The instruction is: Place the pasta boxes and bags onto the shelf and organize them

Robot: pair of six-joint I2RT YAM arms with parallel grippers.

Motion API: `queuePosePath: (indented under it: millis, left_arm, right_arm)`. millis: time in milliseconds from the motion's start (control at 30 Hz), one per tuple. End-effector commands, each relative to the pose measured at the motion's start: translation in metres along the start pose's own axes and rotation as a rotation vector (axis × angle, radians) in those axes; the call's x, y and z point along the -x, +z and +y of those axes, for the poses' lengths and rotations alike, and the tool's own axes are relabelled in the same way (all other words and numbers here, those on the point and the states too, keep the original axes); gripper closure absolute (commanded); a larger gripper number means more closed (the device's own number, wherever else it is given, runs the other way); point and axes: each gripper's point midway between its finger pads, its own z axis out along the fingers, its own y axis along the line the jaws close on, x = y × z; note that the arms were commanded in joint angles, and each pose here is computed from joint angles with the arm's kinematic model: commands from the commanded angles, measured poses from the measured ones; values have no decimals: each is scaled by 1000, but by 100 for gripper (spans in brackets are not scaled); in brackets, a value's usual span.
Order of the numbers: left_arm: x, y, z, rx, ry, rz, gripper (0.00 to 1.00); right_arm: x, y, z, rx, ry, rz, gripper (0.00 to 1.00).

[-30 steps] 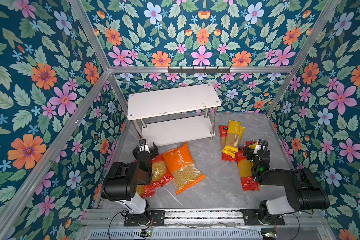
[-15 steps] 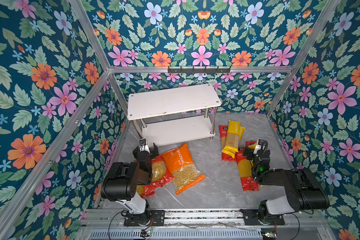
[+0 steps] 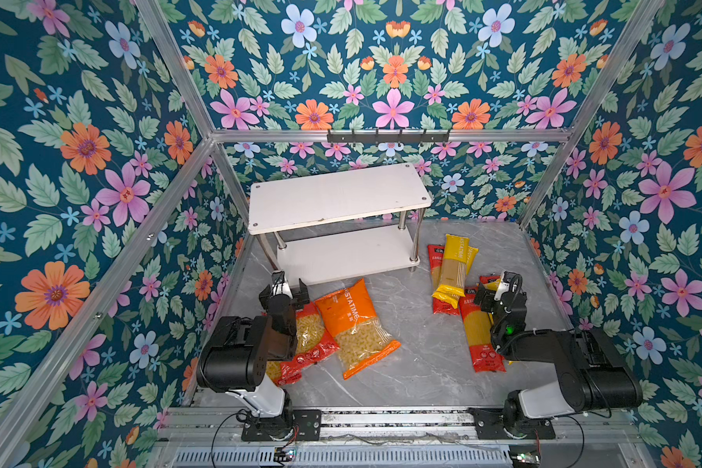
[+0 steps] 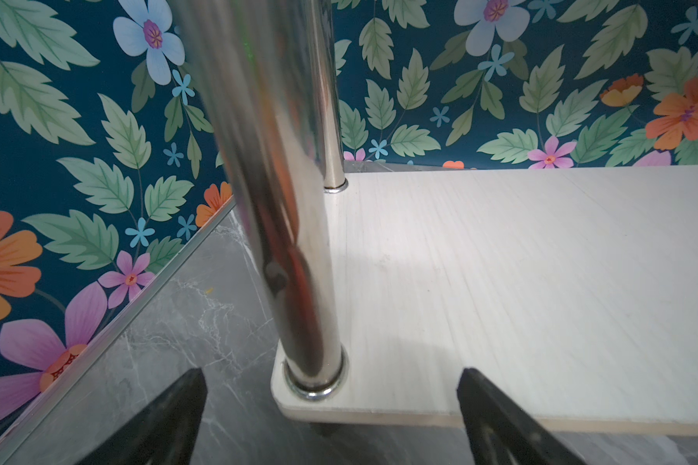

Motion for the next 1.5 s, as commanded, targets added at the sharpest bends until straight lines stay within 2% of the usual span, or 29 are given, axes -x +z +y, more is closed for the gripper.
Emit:
queuePosePath:
  millis: [0,500,633,767,833,900,1000,1067,1100,1133,1200,1233,1333,1400,1467]
  left_arm:
    - [5,0,0,-1,-2,-20,0]
    - [5,0,0,-2,-2,-19,0]
    - [22,-6,-2,19,27,-31,0]
    - [42,-24,2,76,15,-52,0]
    - [50,-36,10,133,-48,-62,0]
    - [56,-45,14,165,-98,-63,0]
    - [59,-55,15,186,-175,-21,0]
    - [58,-58,18,212,-275,50,0]
    - [59,-59,18,225,-337,93,0]
    - [58,-61,16,223,-382,146,0]
    - [53,-62,5,172,-414,249,0]
    - [53,-62,-8,87,-413,288,1]
    - [57,-72,-43,-132,-409,337,14]
    - [54,-82,-55,-208,-440,356,19]
    - [48,-92,-64,-239,-469,368,20]
  right_arm:
    - [6,0,0,-2,1,-23,1]
    - [6,2,-3,-9,18,-13,1]
    - [19,-5,0,-20,-14,-25,1]
    - [45,-10,5,-53,-49,41,1]
    - [59,-16,1,-100,11,49,1]
    - [65,-26,4,-119,68,113,1]
    - [67,-44,18,-64,305,227,1]
    - [56,-50,36,61,436,304,1]
    - [52,-53,50,169,502,339,6]
    - [47,-58,61,238,557,382,15]
    - [38,-70,77,288,578,469,24]
    - [33,-78,87,301,551,502,25]
    - [22,-102,113,325,459,548,26]
    - [13,-116,136,379,423,575,26]
    - [-1,-127,163,444,395,633,27]
